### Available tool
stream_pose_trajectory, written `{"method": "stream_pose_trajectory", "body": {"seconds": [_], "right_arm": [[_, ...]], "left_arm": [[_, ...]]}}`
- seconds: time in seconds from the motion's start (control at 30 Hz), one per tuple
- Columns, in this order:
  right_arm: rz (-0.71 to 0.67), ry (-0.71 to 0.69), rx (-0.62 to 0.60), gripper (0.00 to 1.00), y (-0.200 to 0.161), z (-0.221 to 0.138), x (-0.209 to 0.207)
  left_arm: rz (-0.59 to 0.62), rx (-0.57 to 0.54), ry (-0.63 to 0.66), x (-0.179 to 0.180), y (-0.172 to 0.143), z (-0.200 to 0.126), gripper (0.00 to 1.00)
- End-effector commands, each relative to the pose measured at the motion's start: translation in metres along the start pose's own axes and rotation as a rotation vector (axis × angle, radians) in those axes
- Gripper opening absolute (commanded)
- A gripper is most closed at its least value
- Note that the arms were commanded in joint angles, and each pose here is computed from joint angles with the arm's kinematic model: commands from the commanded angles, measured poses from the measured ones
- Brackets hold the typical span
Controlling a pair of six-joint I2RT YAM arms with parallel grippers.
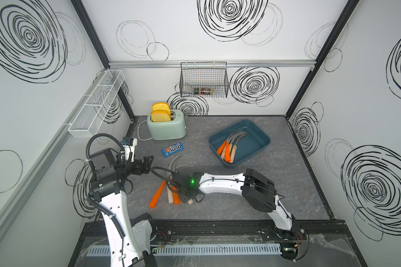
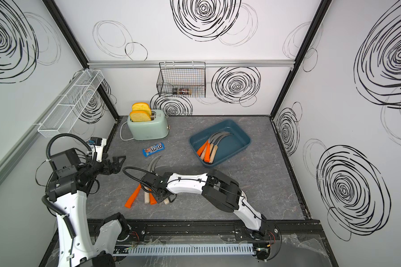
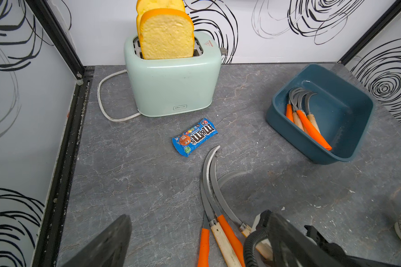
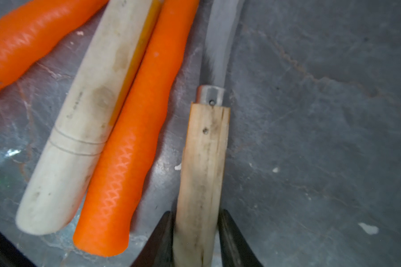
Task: Put small sickles into storage boxes
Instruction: Pick up the sickle at the center of the board.
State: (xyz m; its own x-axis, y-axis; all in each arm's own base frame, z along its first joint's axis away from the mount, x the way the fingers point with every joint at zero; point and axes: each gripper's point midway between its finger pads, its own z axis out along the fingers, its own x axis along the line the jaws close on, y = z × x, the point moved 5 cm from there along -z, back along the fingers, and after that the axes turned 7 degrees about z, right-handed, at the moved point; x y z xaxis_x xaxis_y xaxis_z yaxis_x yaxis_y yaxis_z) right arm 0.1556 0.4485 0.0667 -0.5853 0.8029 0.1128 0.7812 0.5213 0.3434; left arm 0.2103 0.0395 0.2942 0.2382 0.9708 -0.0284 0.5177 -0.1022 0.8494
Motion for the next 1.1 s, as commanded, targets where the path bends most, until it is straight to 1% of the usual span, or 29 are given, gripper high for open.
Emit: {"method": "stream_pose_trajectory", "body": {"seconds": [0.0,0.17,0.37,0.87,1.07], "right_arm": [[-0.013,-0.111,0.047,0.35,-0.017,0.001,-0.027],[-0.002,-0.13,0.051,0.34,-0.022,-0.003,-0.044],[-0.002,-0.15,0.036,0.39,-0.022,-0.014,-0.062],[-0.092,-0.118,0.048,0.41,-0.022,-0.017,-0.057],[-0.104,-0.108,0.048,0.41,-0.022,-0.022,-0.056]], "left_arm": [[0.019,-0.042,0.003,-0.002,0.011,-0.009,0.96],[0.016,-0.041,0.003,-0.003,0.011,-0.009,0.96],[0.014,-0.045,0.002,-0.003,0.012,-0.01,0.96],[0.008,-0.048,0.005,-0.005,0.012,-0.012,0.96],[-0.003,-0.056,0.004,-0.003,0.015,-0.011,0.96]]}}
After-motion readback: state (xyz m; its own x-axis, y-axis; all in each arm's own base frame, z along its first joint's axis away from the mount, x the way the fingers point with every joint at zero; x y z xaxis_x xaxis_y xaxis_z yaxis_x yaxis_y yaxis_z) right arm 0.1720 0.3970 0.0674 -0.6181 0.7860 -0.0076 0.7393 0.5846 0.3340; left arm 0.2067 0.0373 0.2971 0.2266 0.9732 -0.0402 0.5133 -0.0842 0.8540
